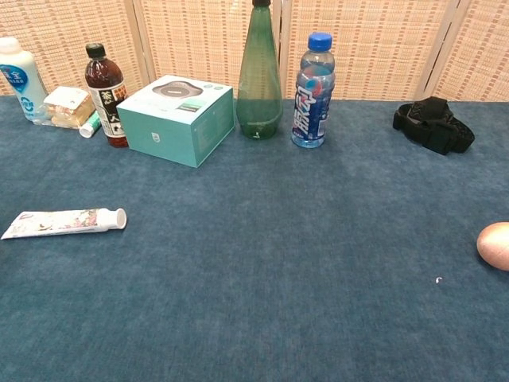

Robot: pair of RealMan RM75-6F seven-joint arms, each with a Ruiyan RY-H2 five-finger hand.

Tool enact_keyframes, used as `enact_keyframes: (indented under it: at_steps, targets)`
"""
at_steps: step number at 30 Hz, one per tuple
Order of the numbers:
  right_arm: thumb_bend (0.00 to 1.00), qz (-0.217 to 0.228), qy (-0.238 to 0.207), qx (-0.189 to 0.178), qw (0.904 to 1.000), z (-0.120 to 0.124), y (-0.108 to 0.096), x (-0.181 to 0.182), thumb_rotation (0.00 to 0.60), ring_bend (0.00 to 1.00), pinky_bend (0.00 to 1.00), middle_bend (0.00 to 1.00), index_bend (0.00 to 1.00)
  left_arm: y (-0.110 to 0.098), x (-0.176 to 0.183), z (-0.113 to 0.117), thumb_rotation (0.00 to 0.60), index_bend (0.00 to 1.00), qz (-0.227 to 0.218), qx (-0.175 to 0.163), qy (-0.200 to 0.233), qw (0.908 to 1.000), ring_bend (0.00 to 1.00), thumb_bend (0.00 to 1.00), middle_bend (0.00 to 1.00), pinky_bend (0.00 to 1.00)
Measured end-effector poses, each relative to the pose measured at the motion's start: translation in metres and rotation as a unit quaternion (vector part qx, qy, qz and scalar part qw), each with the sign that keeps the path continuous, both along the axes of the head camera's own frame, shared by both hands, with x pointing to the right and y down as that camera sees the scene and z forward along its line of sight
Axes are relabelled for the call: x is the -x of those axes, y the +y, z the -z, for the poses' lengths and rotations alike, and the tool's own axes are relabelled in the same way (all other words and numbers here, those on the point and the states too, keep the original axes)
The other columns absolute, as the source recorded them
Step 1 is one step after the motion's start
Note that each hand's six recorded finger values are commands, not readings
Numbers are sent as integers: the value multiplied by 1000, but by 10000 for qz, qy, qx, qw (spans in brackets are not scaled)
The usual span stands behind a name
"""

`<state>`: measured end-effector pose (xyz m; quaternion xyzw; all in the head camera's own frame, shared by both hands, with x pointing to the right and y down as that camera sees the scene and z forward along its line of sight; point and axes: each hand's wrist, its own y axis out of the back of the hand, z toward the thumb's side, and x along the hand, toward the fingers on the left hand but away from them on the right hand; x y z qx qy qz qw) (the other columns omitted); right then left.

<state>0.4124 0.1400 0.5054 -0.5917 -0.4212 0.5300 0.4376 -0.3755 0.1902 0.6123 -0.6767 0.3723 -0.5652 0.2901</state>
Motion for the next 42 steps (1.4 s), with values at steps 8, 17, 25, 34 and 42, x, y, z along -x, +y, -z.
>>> enact_keyframes:
  at_steps: [8,17,25,34,42]
  targets:
    - [169,-124,36,106,9999,-3,6,-7,600,222,267,398,429,-3,-37,-45,600,304,-400,357,48,9986,174,186,311,202]
    - [169,-278,75,164,9995,-2,12,-16,600,222,267,398,430,0,-51,-83,600,321,-656,606,-367,9953,178,187,328,200]
    - [170,-333,39,215,9992,-2,15,-18,600,222,267,398,429,7,-46,-98,600,340,-620,801,-598,9931,181,187,338,200]
    - [169,-380,56,237,9990,-2,17,-20,600,222,267,398,430,7,-45,-107,600,360,-593,810,-695,9925,188,188,350,200]
    - [169,-403,69,248,9989,-1,18,-21,600,222,267,398,429,5,-45,-111,600,389,-561,718,-707,9933,200,224,363,201]
